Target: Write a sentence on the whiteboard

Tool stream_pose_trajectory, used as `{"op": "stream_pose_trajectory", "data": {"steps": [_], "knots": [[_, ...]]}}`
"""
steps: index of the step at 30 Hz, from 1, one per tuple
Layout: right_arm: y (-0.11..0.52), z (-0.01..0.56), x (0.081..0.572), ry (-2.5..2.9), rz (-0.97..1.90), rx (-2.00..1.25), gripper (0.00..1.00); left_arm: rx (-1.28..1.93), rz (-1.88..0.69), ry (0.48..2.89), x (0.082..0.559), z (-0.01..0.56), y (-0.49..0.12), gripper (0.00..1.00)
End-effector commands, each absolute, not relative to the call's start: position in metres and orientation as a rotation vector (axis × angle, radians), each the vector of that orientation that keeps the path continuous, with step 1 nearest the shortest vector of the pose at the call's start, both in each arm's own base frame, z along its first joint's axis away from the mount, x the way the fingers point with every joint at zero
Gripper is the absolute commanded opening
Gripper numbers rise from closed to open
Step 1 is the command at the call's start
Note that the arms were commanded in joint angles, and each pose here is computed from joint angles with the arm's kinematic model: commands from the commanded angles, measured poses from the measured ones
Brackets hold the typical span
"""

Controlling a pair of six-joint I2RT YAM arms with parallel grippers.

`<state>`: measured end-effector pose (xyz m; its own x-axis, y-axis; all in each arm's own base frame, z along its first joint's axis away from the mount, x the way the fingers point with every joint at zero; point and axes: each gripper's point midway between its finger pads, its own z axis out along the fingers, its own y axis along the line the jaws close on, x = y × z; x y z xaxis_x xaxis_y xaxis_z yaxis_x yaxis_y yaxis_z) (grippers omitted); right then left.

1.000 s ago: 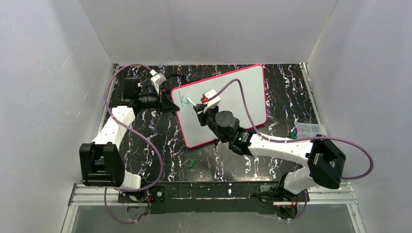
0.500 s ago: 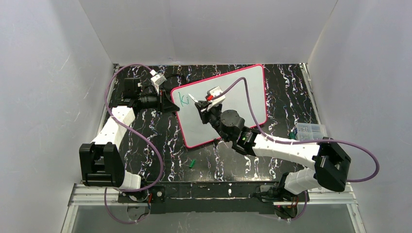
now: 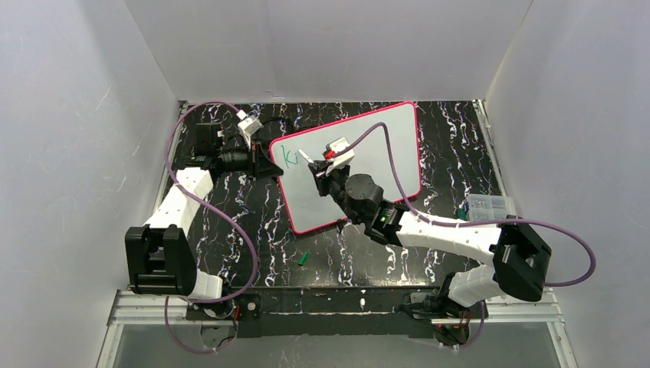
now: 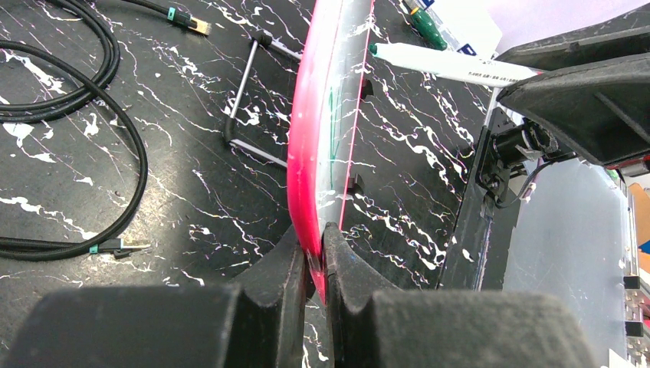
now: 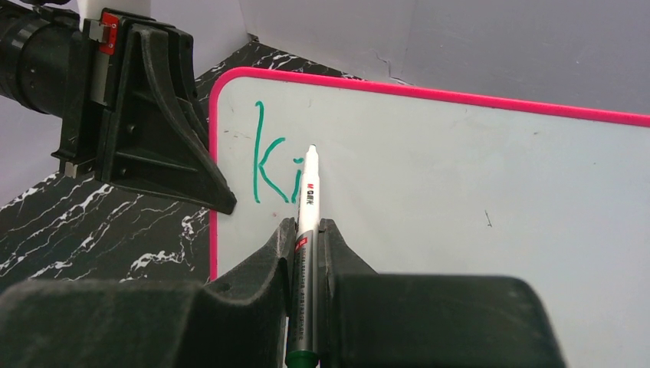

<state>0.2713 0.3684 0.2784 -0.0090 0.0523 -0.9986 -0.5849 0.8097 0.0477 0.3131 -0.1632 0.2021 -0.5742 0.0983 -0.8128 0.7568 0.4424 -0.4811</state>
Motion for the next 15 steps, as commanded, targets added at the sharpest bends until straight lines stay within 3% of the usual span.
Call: {"op": "stream_pose_trajectory", "data": {"steps": [1, 15], "knots": [[0.365, 0.276, 0.274, 1.515, 0.526, -0.410, 0.01, 0.767, -1.041, 1.941, 0.317, 0.208, -0.158, 0.00], [0.363, 0.257, 0.273, 1.568, 0.505, -0.427, 0.01, 0.767, -1.039, 1.942, 0.317, 0.209, -0.158, 0.00]]}}
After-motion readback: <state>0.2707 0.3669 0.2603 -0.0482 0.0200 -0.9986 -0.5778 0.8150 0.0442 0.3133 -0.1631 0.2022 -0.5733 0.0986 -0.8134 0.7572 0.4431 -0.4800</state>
